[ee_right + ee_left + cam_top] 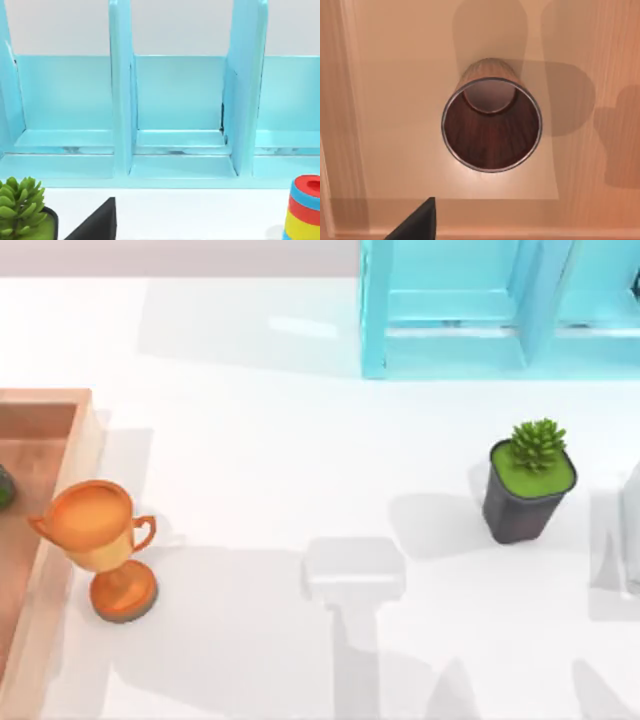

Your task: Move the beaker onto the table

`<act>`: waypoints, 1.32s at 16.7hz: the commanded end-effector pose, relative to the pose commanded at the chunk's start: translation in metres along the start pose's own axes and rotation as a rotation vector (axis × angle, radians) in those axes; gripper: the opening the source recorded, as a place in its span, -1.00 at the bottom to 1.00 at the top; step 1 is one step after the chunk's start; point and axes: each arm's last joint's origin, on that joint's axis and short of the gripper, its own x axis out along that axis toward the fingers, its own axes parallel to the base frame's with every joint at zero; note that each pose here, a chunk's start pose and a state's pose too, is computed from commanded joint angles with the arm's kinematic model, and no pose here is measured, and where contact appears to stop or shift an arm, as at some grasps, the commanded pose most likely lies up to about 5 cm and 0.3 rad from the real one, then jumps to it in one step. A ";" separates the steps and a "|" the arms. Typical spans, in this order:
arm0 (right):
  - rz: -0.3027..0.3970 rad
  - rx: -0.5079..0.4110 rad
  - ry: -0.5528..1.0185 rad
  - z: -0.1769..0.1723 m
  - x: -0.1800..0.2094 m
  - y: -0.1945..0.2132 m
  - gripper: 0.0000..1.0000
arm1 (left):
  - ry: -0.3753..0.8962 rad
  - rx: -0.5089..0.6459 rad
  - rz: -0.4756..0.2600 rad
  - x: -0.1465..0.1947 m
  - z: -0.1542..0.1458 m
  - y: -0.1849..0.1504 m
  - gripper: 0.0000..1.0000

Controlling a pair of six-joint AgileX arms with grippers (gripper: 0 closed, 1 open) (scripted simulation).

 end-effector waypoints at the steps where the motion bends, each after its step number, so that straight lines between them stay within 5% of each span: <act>1: 0.000 0.000 0.000 0.000 0.000 0.000 1.00 | 0.022 0.001 -0.006 0.001 0.004 0.002 1.00; 9: 0.000 0.000 0.000 0.000 0.000 0.000 1.00 | 0.040 0.003 -0.010 0.006 0.006 0.003 1.00; 17: 0.000 0.000 0.000 0.000 0.000 0.000 1.00 | 0.031 -0.002 -0.007 0.089 0.005 0.005 1.00; 22: 0.000 0.000 0.000 0.000 0.000 0.000 1.00 | 0.039 0.001 -0.010 0.101 0.002 0.003 1.00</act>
